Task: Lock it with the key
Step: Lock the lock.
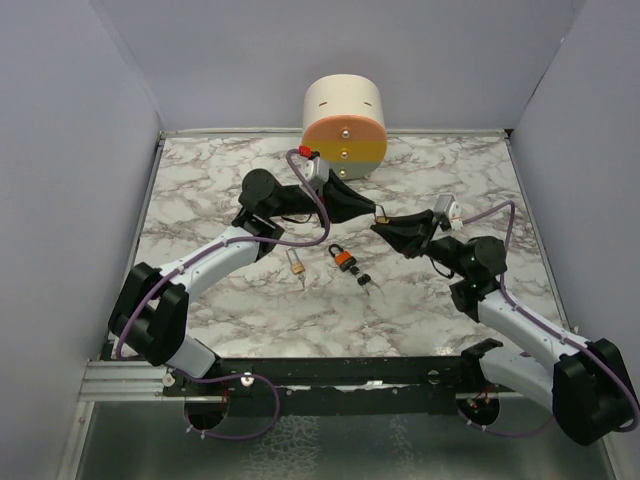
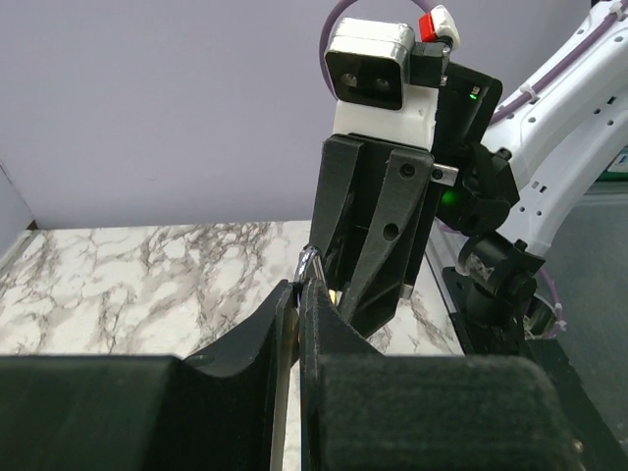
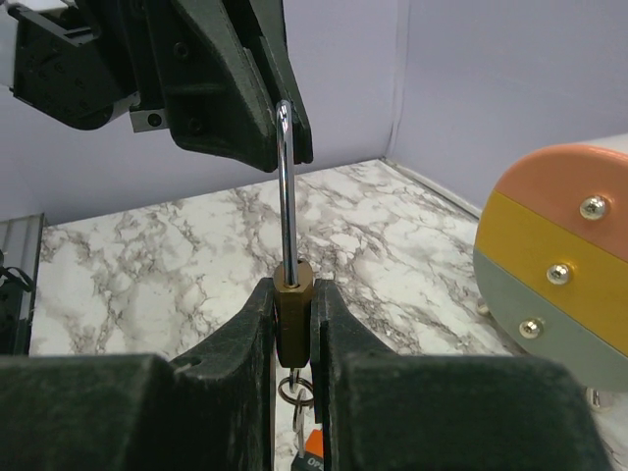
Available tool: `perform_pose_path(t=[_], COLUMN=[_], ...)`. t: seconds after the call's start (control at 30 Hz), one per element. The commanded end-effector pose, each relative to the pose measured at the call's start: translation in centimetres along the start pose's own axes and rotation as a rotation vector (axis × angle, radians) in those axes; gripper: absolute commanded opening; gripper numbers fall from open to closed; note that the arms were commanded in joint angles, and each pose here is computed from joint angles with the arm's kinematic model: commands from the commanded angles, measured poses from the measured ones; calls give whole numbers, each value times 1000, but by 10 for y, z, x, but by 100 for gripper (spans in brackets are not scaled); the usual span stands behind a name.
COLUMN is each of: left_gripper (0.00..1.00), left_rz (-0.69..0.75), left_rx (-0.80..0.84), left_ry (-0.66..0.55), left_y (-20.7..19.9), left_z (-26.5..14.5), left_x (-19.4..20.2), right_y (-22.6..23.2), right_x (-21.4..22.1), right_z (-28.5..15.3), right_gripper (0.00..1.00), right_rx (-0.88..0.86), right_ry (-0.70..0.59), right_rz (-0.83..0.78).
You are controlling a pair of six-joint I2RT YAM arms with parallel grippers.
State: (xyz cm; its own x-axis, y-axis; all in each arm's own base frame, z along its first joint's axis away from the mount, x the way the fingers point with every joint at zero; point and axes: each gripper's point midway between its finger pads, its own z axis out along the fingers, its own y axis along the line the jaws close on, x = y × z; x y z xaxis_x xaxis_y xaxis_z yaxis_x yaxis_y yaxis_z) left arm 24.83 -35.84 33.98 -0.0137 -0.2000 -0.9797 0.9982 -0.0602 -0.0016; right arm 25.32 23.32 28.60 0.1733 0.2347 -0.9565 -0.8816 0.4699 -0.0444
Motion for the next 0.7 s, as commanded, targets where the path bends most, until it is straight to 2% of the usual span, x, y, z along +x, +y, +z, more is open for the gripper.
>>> perform_pose_path(t=[0.0, 0.4, 0.67], left_gripper=[0, 0, 0], left_rz=[1, -9, -37], left_rx=[83, 108, 127], left_ry=[13, 21, 35], left_y=[-21, -27, -29], left_z=[3, 6, 9], left_x=[0, 5, 14], right_y=[15, 17, 1], right_x=[-42, -66, -95], right_z=[5, 3, 8], right_gripper=[2, 2, 2], right_rx=[-78, -66, 16], right_ry=[-149, -198, -241], right_rz=[-71, -134, -217])
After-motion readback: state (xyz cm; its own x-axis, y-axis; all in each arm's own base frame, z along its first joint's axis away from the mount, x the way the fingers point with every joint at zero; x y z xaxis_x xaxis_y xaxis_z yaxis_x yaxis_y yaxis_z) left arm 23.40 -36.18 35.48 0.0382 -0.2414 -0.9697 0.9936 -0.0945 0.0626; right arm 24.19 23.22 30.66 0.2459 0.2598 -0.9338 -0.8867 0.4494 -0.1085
